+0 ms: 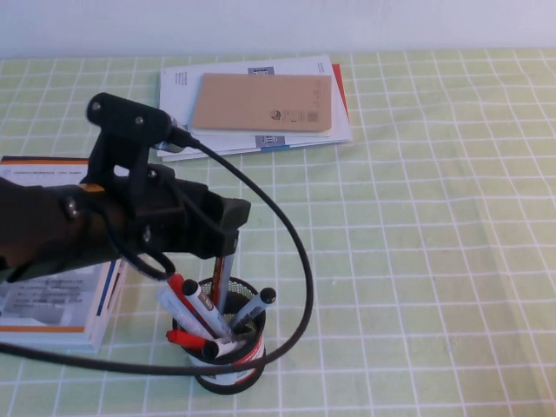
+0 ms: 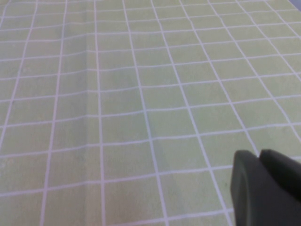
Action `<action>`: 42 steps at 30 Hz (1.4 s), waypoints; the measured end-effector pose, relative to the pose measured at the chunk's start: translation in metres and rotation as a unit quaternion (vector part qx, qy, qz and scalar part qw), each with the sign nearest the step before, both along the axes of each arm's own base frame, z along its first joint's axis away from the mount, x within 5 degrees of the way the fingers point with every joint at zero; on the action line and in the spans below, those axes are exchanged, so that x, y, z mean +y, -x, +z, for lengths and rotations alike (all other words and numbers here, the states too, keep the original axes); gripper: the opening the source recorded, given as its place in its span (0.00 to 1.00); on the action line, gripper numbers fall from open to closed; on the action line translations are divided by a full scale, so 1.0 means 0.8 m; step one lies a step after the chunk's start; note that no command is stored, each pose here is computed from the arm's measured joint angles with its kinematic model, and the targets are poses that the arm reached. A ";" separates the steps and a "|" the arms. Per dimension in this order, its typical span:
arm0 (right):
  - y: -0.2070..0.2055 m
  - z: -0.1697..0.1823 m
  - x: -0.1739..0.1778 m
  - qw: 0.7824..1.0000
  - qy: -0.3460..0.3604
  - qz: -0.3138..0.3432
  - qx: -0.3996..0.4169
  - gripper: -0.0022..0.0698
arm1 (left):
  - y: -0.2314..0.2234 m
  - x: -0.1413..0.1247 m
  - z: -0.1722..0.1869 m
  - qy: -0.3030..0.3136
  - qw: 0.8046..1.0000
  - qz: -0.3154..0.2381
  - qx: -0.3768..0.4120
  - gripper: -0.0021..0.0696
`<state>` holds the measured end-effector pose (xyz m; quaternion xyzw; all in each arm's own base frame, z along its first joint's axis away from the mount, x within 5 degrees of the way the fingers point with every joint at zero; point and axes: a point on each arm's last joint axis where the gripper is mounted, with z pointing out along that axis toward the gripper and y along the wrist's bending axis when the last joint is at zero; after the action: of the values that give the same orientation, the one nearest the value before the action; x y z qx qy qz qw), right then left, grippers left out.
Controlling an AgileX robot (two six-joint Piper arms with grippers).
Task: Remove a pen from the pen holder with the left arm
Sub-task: Pick up the pen from the pen holder
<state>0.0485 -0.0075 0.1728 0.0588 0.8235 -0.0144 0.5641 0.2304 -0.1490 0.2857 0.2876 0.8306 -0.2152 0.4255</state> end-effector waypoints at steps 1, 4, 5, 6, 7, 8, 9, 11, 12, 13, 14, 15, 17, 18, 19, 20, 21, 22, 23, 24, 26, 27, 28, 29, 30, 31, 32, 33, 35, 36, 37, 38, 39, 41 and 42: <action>0.000 0.000 0.000 1.000 0.000 0.000 0.000 0.01 | -0.003 -0.001 -0.003 -0.002 1.000 0.004 0.001 0.60; 0.000 0.000 0.000 1.000 0.000 0.000 0.000 0.01 | -0.012 -0.004 -0.016 -0.007 1.000 0.014 0.013 0.61; 0.000 0.000 0.000 1.000 0.000 0.000 0.000 0.01 | -0.014 -0.004 -0.020 -0.007 1.000 0.017 0.018 0.61; 0.000 0.000 0.000 1.000 0.000 0.000 0.000 0.01 | -0.017 -0.005 -0.023 -0.007 1.000 0.020 0.023 0.61; 0.000 0.000 0.000 1.000 0.000 0.000 0.000 0.01 | -0.019 -0.006 -0.027 -0.008 0.999 0.021 0.027 0.61; 0.000 0.000 0.000 1.000 0.000 0.000 0.000 0.01 | -0.021 -0.007 -0.030 -0.009 0.999 0.024 0.030 0.61; 0.000 0.000 0.000 1.000 0.000 0.000 0.000 0.01 | -0.022 -0.007 -0.033 -0.010 0.999 0.027 0.032 0.61; 0.000 0.000 0.000 1.000 0.000 0.000 0.000 0.01 | -0.026 -0.008 -0.038 -0.012 0.999 0.033 0.035 0.61; 0.000 0.000 0.000 1.000 0.000 0.000 0.000 0.01 | -0.028 -0.008 -0.041 -0.014 0.999 0.036 0.036 0.61; 0.000 0.000 0.000 1.000 0.000 0.000 0.000 0.01 | -0.030 -0.008 -0.043 -0.015 0.999 0.039 0.035 0.61; 0.000 0.000 0.000 1.000 0.000 0.000 0.000 0.01 | -0.031 -0.009 -0.045 -0.016 0.998 0.041 0.036 0.61; 0.000 0.000 0.000 1.000 0.000 0.000 0.000 0.01 | -0.032 -0.009 -0.046 -0.017 0.998 0.042 0.037 0.60; 0.000 0.000 0.000 1.000 0.000 0.000 0.000 0.01 | -0.035 -0.010 -0.050 -0.019 0.998 0.045 0.039 0.57; 0.000 0.000 0.000 1.000 0.000 0.000 0.000 0.01 | -0.036 -0.010 -0.051 -0.019 0.998 0.045 0.040 0.55; 0.000 0.000 0.000 1.000 0.000 0.000 0.000 0.01 | -0.038 -0.011 -0.051 -0.019 0.998 0.045 0.040 0.53; 0.000 0.000 0.000 1.000 0.000 0.000 0.000 0.01 | -0.038 -0.012 -0.050 -0.019 0.998 0.046 0.040 0.50; 0.000 0.000 0.000 1.000 0.000 0.000 0.000 0.01 | -0.040 -0.012 -0.050 -0.018 0.998 0.046 0.039 0.46; 0.000 0.000 0.000 1.000 0.000 0.000 0.000 0.01 | -0.040 -0.013 -0.049 -0.018 0.998 0.045 0.038 0.43; 0.000 0.000 0.000 1.000 0.000 0.000 0.000 0.01 | -0.040 -0.013 -0.048 -0.017 0.998 0.045 0.037 0.40; 0.000 0.000 0.000 1.000 0.000 0.000 0.000 0.01 | -0.040 -0.013 -0.048 -0.017 0.998 0.045 0.037 0.34; 0.000 0.000 0.000 1.000 0.000 0.000 0.000 0.01 | -0.040 -0.013 -0.049 -0.018 0.998 0.043 0.040 0.25; 0.000 0.000 0.000 1.000 0.000 0.000 0.000 0.01 | -0.039 -0.014 -0.049 -0.018 0.998 0.042 0.041 0.19; 0.000 0.000 0.000 1.000 0.000 0.000 0.000 0.01 | -0.039 -0.014 -0.049 -0.018 0.998 0.040 0.043 0.14; 0.000 0.000 0.000 1.000 0.000 0.000 0.000 0.01 | -0.039 -0.014 -0.049 -0.018 0.998 0.039 0.044 0.11; 0.000 0.000 0.000 1.000 0.000 0.000 0.000 0.01 | -0.039 -0.014 -0.049 -0.018 0.998 0.038 0.044 0.08; 0.000 0.000 0.000 1.000 0.000 0.000 0.000 0.01 | -0.038 -0.014 -0.049 -0.018 0.998 0.038 0.045 0.06; 0.000 0.000 0.000 1.000 0.000 0.000 0.000 0.01 | -0.038 -0.014 -0.050 -0.017 0.998 0.037 0.046 0.05; 0.000 0.000 0.000 1.000 0.000 0.000 0.000 0.01 | -0.038 -0.015 -0.050 -0.017 0.998 0.036 0.047 0.05; 0.000 0.000 0.000 1.000 0.000 0.000 0.000 0.01 | -0.036 -0.014 -0.046 -0.014 0.998 0.036 0.045 0.04; 0.000 0.000 0.000 1.000 0.000 0.000 0.000 0.01 | -0.035 -0.014 -0.044 -0.012 0.998 0.036 0.042 0.04; 0.000 0.000 0.000 1.000 0.000 0.000 0.000 0.01 | -0.034 -0.013 -0.040 -0.009 0.999 0.036 0.037 0.04; 0.000 0.000 0.000 1.000 0.000 0.000 0.000 0.01 | -0.033 -0.012 -0.036 -0.007 0.999 0.036 0.033 0.03; 0.000 0.000 0.000 1.000 0.000 0.000 0.000 0.01 | -0.031 -0.012 -0.030 -0.003 0.999 0.034 0.027 0.03; 0.000 0.000 0.000 1.000 0.000 0.000 0.000 0.01 | -0.028 -0.012 -0.016 0.006 0.999 0.027 0.016 0.03; 0.000 0.000 0.000 1.000 0.000 0.000 0.000 0.01 | -0.028 -0.013 -0.006 0.012 1.000 0.023 0.009 0.03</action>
<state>0.0485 -0.0075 0.1728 0.0588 0.8235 -0.0144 0.5641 0.2525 -0.1591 0.2806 0.2615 0.8379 -0.2181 0.4267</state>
